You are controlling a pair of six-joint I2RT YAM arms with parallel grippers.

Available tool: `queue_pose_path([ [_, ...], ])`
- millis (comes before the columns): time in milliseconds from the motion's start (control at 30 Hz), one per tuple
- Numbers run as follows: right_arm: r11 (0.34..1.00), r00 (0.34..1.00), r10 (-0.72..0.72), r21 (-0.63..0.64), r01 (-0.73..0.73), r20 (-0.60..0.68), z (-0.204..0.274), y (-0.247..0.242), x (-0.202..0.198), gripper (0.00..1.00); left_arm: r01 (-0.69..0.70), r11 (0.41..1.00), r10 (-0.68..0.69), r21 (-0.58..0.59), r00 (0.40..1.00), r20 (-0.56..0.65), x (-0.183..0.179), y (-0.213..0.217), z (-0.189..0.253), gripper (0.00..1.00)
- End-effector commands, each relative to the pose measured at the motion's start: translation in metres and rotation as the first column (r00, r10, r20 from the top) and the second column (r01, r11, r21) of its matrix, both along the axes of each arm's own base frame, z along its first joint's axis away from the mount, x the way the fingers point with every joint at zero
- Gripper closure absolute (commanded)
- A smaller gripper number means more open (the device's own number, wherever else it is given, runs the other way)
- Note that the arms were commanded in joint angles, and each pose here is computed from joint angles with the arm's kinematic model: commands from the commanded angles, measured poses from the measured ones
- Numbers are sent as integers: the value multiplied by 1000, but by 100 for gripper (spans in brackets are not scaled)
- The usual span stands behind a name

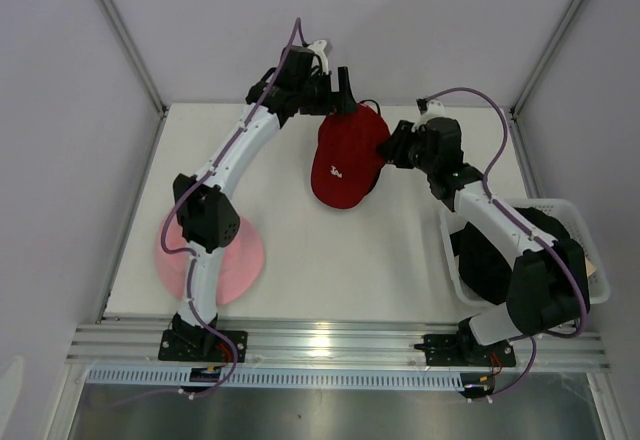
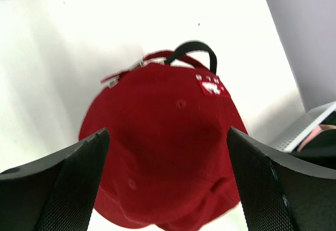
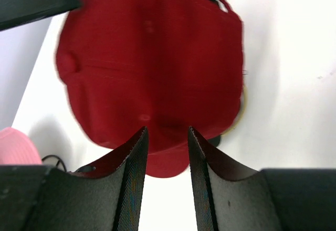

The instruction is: Stack the hats

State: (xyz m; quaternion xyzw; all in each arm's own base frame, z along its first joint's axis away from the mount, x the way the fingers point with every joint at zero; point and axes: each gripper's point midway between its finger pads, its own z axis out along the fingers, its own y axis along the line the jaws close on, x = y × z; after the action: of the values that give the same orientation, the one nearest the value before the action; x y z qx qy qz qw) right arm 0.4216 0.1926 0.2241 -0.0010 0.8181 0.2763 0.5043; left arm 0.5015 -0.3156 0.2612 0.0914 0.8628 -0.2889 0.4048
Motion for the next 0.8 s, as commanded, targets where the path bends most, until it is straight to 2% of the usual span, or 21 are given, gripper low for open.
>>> queue_pose_path([
  [0, 1000, 998, -18, 21, 16, 57, 19, 2, 0, 60, 54, 998, -55, 13, 997, 51, 5, -2, 13, 5],
  [267, 997, 1000, -11, 72, 12, -19, -1, 32, -4, 65, 61, 998, -60, -28, 998, 30, 1, -9, 16, 6],
  [433, 993, 997, -83, 87, 82, 9, 3, 40, -9, 67, 30, 999, -30, -26, 1000, 1, -2, -12, 11, 9],
  [767, 990, 999, -44, 133, 44, -4, -9, 80, 1, 71, -41, 999, 40, -24, 998, -44, 11, -19, -11, 12],
])
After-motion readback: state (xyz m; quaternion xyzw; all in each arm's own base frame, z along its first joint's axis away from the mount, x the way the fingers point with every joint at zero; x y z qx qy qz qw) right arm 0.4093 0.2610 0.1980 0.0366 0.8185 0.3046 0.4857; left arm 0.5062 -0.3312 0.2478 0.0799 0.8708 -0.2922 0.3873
